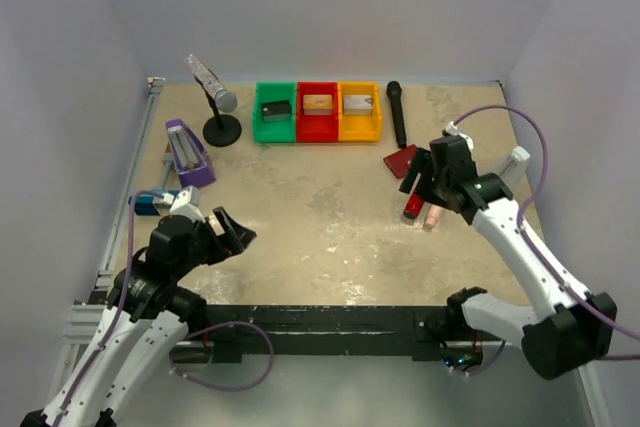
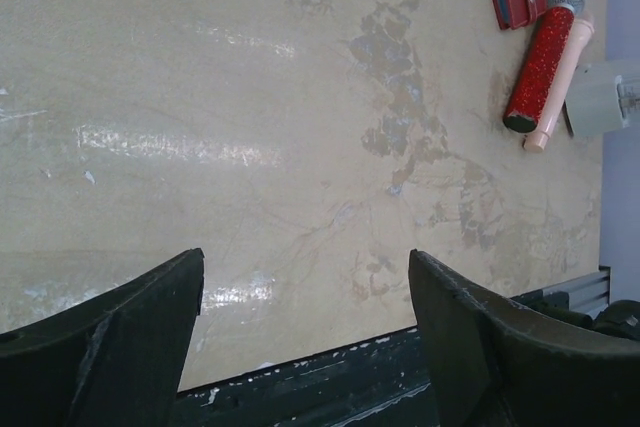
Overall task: Take the credit cards out of the card holder
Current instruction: Move the card holder to the center of the board.
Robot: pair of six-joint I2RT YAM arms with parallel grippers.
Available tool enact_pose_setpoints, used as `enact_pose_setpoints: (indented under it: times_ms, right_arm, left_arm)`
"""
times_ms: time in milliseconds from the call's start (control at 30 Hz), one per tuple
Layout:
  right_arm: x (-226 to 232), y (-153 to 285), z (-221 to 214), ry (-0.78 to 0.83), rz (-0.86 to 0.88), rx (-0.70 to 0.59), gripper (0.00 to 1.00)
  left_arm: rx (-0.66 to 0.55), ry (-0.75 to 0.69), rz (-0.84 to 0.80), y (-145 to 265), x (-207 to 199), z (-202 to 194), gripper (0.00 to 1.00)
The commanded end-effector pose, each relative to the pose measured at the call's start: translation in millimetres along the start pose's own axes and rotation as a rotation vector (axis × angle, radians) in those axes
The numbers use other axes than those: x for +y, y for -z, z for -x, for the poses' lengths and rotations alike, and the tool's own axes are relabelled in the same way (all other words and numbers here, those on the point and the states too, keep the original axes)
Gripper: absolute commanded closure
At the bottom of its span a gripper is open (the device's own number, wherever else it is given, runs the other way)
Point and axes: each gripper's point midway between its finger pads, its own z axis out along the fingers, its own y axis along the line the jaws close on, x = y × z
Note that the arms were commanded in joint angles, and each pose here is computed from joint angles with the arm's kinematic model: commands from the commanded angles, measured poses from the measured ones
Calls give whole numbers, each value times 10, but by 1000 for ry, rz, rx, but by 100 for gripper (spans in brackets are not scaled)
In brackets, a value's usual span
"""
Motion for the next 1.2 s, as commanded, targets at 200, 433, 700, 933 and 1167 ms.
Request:
enact_pose_setpoints:
  times_ms: [200, 433, 700, 933, 1167]
  right_arm:
    - [198, -711, 516, -113, -77, 7, 39]
    - [182, -1078, 462, -234, -119, 81, 40]
    - [156, -1405, 325, -362, -165, 135, 37]
    - [153, -1611, 255, -453, -196, 161, 37]
    - [121, -1642, 412, -409, -228, 123, 38]
  left_arm:
    - [18, 22, -57, 13, -84, -56, 21]
    - [27, 37, -7, -57, 4, -80, 21]
    - [-4, 89, 75, -134, 170, -69, 23]
    - [-29, 124, 109, -158, 255, -65, 27]
    - [-60, 119, 138, -132, 303, -5, 28]
